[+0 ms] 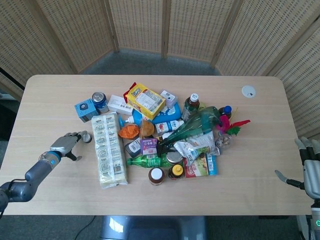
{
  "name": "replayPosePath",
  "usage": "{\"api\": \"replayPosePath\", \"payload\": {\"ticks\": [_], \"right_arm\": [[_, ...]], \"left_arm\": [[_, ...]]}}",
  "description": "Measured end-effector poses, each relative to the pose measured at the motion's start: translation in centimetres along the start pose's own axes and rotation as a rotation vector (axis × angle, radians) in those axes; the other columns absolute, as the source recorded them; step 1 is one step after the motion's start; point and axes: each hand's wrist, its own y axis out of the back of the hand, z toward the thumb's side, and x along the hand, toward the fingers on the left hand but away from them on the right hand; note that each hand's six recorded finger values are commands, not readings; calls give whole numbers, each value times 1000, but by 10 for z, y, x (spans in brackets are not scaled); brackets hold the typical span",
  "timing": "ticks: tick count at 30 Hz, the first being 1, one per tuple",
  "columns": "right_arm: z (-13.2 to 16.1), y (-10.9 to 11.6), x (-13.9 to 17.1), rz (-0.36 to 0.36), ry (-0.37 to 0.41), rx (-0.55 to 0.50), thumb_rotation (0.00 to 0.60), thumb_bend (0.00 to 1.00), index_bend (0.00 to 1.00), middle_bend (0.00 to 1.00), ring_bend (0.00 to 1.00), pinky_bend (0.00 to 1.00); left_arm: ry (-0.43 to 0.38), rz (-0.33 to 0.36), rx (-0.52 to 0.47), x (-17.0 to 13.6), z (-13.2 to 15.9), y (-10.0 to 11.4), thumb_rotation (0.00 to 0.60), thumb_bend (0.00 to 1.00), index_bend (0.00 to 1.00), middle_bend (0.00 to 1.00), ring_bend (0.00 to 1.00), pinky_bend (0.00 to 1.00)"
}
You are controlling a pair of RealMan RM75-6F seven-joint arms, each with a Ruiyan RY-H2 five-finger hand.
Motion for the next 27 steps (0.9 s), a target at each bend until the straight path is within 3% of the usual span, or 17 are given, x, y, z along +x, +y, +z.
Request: {"api": "replayPosePath", "payload": {"ticks": [8, 12, 16, 20, 24, 27], "right_arm": [[6, -1, 1, 0, 21, -13, 366, 181, 0, 0, 0, 0], [9, 0, 2, -6, 31, -14, 365, 180, 0, 0, 0, 0], [11, 1, 2, -7, 39, -15, 365, 181, 0, 0, 0, 0], [9, 3, 5, -14, 34, -20, 365, 181, 0, 0, 0, 0], [7, 3, 6, -15, 29, -20, 364, 180, 0, 0, 0, 0], [8, 4, 6, -20, 33, -18, 365, 179, 0, 0, 0, 0]], "left_arm": [[34, -50, -2, -38, -28, -17, 600, 356, 0, 29, 0, 0], [25, -15, -13, -49, -30, -17, 600, 356, 0, 11, 0, 0], [7, 94, -35, -56, -30, -5, 600, 355, 0, 0, 0, 0], [-31, 249, -31, -67, -27, 15, 600, 356, 16, 0, 0, 0], [-65, 372, 31, -77, -21, 25, 600, 357, 171, 0, 0, 0], [-70, 407, 75, -78, -18, 19, 600, 358, 256, 0, 0, 0]]}}
